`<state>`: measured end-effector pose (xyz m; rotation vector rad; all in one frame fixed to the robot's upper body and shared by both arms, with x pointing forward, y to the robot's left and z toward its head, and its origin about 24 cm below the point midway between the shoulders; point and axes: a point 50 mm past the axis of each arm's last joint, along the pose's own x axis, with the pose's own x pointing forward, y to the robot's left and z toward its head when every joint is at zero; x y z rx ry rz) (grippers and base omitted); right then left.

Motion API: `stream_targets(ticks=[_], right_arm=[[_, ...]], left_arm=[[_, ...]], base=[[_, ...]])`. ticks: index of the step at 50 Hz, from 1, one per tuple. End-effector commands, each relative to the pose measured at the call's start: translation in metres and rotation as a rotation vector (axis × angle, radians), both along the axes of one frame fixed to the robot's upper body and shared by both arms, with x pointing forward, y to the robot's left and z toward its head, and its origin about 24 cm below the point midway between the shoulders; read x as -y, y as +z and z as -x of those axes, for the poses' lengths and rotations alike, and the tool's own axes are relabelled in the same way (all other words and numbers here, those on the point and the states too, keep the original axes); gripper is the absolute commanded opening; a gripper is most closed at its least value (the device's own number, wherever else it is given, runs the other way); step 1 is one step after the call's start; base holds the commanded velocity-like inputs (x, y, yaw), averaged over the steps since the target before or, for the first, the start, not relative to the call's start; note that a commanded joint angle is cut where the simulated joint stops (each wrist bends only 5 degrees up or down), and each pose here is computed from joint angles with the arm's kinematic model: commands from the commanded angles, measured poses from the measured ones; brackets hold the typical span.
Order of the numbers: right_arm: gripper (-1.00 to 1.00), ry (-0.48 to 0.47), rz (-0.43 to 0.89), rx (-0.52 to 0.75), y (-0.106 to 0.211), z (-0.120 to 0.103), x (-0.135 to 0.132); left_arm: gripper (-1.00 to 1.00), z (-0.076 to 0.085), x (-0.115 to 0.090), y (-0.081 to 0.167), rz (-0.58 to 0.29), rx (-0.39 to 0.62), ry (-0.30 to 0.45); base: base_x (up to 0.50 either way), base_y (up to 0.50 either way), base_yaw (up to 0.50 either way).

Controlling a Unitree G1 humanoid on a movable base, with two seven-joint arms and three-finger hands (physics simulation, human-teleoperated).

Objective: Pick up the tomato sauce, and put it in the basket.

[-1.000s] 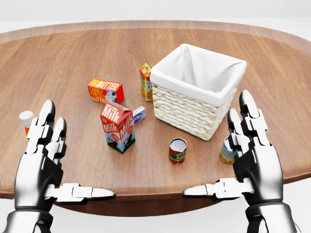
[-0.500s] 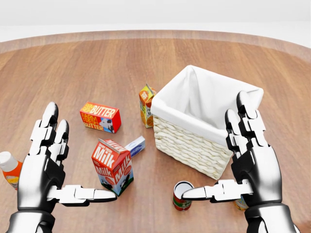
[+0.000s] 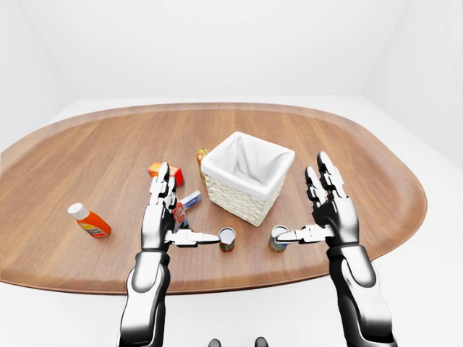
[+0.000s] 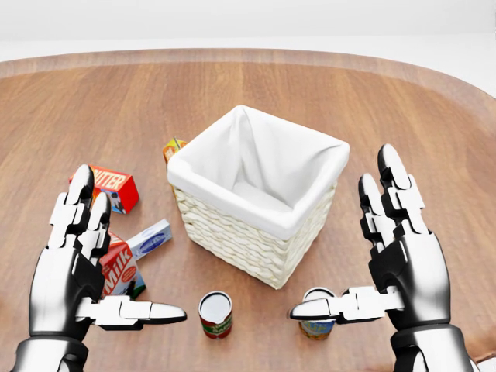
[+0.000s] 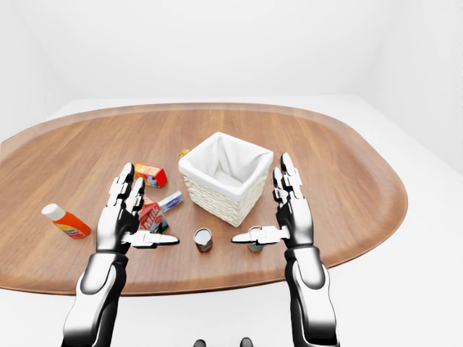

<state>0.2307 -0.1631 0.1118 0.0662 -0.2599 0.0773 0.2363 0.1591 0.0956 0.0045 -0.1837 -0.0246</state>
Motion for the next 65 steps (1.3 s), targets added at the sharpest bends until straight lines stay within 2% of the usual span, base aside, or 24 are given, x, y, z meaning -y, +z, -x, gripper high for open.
stream_targets(ticks=[1, 12, 14, 24, 65], right_arm=[[1.0, 0.0, -0.002, -0.003, -0.0006, -0.0002, 0.0004], [1.0, -0.028, -0.033, 0.02, 0.0046, -0.002, 0.0034], [1.0, -0.004, -0.049, 0.028, 0.0059, 0.0001, 0.0029], [1.0, -0.015, -0.037, 0.007, 0.0017, -0.0032, 0.0029], [1.0, -0.022, -0.037, 0.014, 0.0034, -0.0023, 0.0035]], left_arm=[[1.0, 0.0002, 0.0004, -0.0009, 0.001, -0.004, -0.001], [1.0, -0.0001, 0.0014, -0.0032, -0.001, -0.014, -0.003], [1.0, -0.0009, 0.0016, -0.0048, -0.002, -0.021, -0.004], [1.0, 0.0011, 0.0023, -0.0025, -0.002, -0.01, -0.006], [1.0, 0.0011, 0.0021, -0.0036, -0.003, -0.015, -0.005]], base=[[0.0, -0.5, 0.0], [0.0, -0.31, 0.0], [0.0, 0.0, 0.0], [0.43, 0.0, 0.0], [0.0, -0.06, 0.0]])
